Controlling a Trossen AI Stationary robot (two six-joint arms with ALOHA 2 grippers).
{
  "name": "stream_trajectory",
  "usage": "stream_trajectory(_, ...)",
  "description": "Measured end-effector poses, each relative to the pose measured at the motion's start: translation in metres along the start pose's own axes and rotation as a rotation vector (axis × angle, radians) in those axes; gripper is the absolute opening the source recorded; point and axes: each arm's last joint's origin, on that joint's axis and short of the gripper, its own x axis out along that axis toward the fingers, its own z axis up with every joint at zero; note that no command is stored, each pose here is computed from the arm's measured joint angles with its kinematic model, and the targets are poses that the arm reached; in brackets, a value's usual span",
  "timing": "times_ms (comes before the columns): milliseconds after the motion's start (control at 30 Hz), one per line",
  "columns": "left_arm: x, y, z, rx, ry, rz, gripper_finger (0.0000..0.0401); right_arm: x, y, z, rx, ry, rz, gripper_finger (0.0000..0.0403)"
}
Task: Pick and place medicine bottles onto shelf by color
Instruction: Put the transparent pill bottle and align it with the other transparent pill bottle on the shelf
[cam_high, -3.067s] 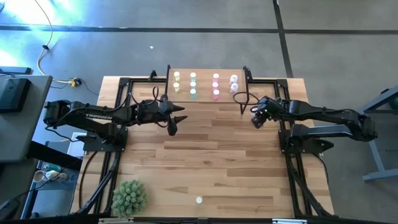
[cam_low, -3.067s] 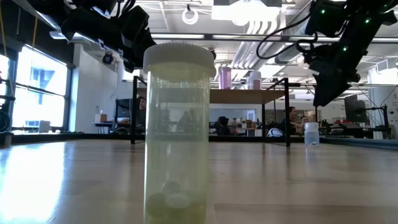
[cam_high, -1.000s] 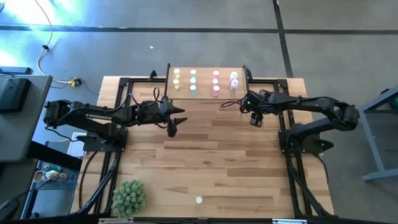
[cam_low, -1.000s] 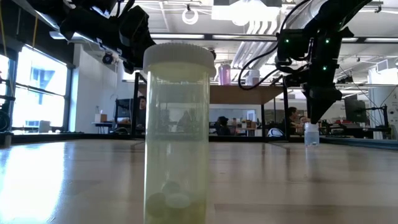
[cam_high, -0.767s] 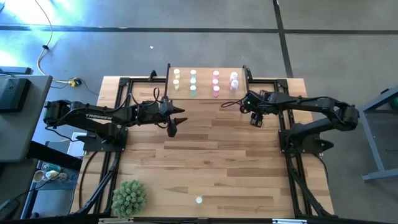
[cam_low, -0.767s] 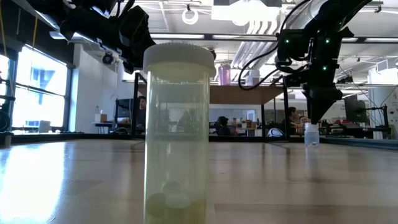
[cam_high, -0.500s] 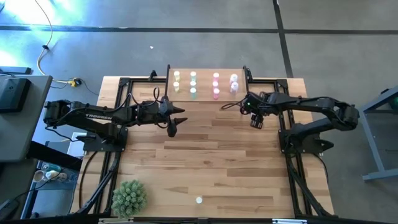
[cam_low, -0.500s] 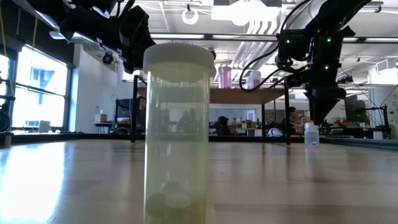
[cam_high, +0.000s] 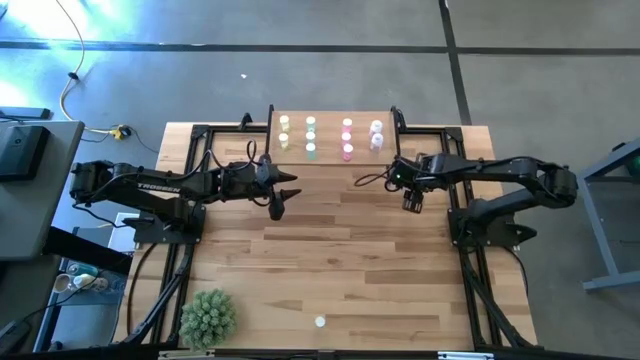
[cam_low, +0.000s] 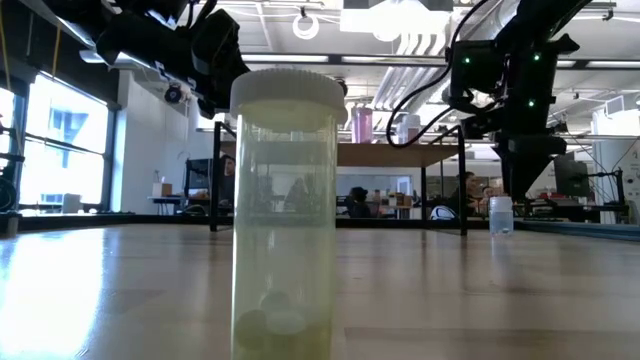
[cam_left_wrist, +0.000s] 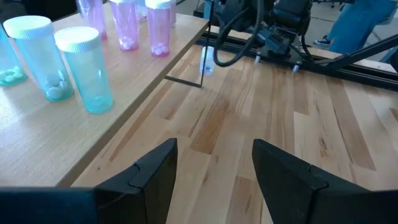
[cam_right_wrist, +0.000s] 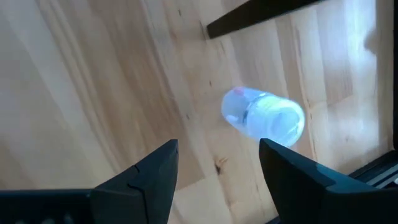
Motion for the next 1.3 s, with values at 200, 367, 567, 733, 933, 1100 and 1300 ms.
stream_trajectory(200, 0.0, 0.0, -0.003, 0.004, 0.027, 0.006, 0.0197, -0.019, 0.004, 0.0, 0.053, 0.062, 0.01, 0.0215)
stream_trajectory(367, 0.0, 0.001, -0.003, 0.005, 0.035, 0.01, 0.0197, -0.037, 0.004, -0.002, 0.107, 0.098, 0.009, 0.0215)
stream_trajectory(567, 0.0, 0.001, -0.005, 0.007, 0.049, 0.012, 0.0197, -0.057, -0.001, -0.015, 0.188, 0.045, 0.012, 0.0215)
stream_trajectory(733, 0.0, 0.001, -0.005, 0.007, 0.049, 0.012, 0.0197, -0.074, -0.011, -0.029, 0.292, -0.073, -0.073, 0.0215)
stream_trajectory(933, 0.0, 0.001, -0.005, 0.007, 0.048, 0.011, 0.0197, -0.088, -0.031, -0.044, 0.598, -0.2, -0.153, 0.0215)
stream_trajectory(1100, 0.0, 0.001, -0.005, 0.007, 0.048, 0.011, 0.0197, -0.09, -0.05, -0.047, 0.875, -0.29, -0.156, 0.0215)
stream_trajectory(1300, 0.0, 0.001, -0.005, 0.007, 0.048, 0.011, 0.0197, -0.079, -0.072, -0.047, 1.142, -0.234, -0.019, 0.0215)
